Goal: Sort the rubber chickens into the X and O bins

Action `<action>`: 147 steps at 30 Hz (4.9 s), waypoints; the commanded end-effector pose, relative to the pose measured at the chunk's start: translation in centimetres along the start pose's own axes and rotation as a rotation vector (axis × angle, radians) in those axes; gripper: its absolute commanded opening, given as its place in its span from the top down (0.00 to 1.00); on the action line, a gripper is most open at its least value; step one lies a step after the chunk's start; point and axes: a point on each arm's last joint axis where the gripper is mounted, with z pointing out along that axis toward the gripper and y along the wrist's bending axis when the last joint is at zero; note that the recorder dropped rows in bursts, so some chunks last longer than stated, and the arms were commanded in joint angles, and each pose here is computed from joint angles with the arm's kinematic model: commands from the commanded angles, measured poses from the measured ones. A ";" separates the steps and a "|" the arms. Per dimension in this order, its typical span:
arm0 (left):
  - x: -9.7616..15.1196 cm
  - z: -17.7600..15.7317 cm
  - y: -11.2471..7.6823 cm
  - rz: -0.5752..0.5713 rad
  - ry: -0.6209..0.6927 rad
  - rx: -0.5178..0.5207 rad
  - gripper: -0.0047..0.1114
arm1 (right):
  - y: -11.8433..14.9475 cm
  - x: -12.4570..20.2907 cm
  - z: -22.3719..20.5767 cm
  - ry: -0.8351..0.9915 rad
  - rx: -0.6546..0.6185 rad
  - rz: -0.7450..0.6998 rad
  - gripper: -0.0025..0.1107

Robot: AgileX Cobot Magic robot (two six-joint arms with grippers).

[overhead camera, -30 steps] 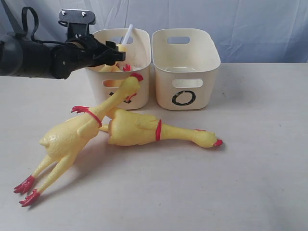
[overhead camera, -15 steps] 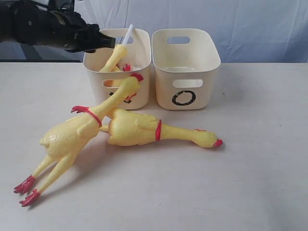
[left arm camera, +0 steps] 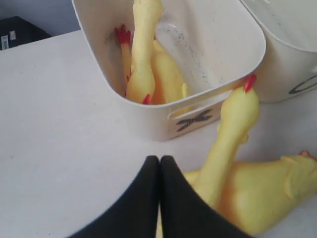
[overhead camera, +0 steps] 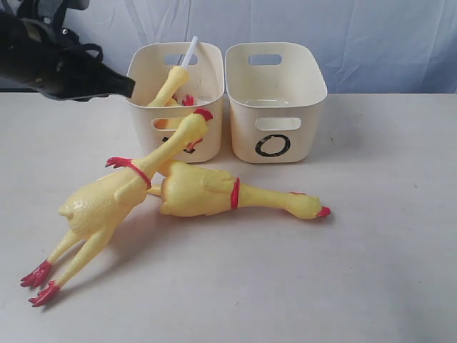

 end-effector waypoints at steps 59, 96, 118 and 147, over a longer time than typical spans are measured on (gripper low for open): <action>16.3 -18.0 -1.0 -0.007 -0.476 0.057 0.96 | -0.9 -6.9 -3.4 -0.891 0.036 0.170 0.99; 18.1 -20.6 -1.0 -0.003 -0.675 0.055 0.96 | 3.7 -13.0 10.5 0.496 -0.415 0.370 0.99; 18.1 -20.6 -1.0 -0.006 -0.672 0.057 0.96 | 12.2 -11.5 14.9 0.567 -0.914 0.653 0.99; 18.1 -20.6 -1.0 -0.006 -0.670 0.057 0.96 | 22.9 -9.4 24.8 0.681 -0.720 0.597 0.99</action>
